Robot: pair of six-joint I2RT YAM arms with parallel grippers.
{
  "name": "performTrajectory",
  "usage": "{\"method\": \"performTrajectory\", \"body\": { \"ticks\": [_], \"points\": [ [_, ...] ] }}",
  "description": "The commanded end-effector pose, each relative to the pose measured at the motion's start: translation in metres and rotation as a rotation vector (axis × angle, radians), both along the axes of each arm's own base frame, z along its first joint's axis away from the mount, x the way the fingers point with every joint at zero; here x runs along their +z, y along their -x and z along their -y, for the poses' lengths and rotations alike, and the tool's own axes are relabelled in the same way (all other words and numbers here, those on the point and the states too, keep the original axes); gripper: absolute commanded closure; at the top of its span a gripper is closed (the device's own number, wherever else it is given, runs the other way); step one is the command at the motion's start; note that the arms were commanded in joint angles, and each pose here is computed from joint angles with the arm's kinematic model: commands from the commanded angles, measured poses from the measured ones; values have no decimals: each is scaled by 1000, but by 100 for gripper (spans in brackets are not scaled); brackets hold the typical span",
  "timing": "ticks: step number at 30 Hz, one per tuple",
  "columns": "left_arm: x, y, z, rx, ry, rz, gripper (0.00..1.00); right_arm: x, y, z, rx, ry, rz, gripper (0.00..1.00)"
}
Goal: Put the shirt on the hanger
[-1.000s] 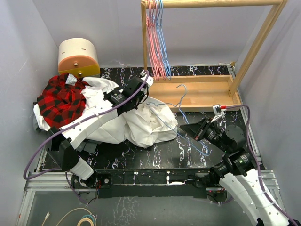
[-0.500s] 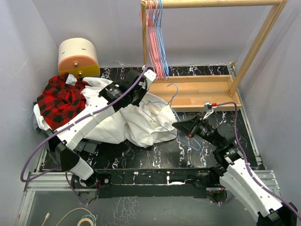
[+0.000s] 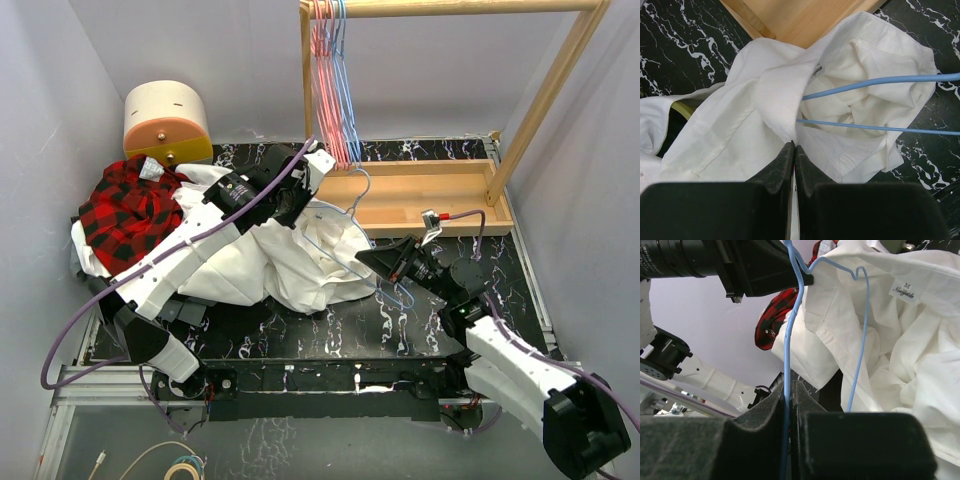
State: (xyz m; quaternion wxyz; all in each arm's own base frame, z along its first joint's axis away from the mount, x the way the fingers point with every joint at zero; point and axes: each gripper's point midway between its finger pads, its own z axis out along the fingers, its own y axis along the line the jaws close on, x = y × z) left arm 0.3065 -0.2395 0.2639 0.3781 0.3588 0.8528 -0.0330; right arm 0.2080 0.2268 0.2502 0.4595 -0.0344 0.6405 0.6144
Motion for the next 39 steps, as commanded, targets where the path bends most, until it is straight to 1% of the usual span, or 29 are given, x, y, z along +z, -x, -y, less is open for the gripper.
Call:
{"method": "performTrajectory", "body": {
  "ticks": [1,4,10,15,16,17,21,27,33,39],
  "points": [
    [13,9,-2,-31,29,-11,100,40,8,-8,38,-89,173,92],
    [18,13,2,-50,65,-34,100,38,7,-17,52,-83,178,92],
    [13,20,-1,-68,76,-68,100,27,9,-27,61,-67,180,92],
    [11,32,-2,-115,88,-112,100,30,10,-45,79,-25,226,92],
    [12,33,-3,-119,94,-117,100,39,7,-49,76,-14,270,92],
    [13,35,-3,-124,100,-120,100,43,4,-53,77,-8,284,92],
    [23,37,-9,-135,104,-102,100,42,-12,-59,42,8,300,92],
    [33,39,-27,-112,108,-72,100,45,-30,-70,32,-29,311,92],
    [27,45,-35,-96,151,-109,100,36,-35,-88,110,-71,305,92],
    [19,44,-34,-86,170,-134,100,40,-47,-100,128,-90,308,92]
  ]
}}
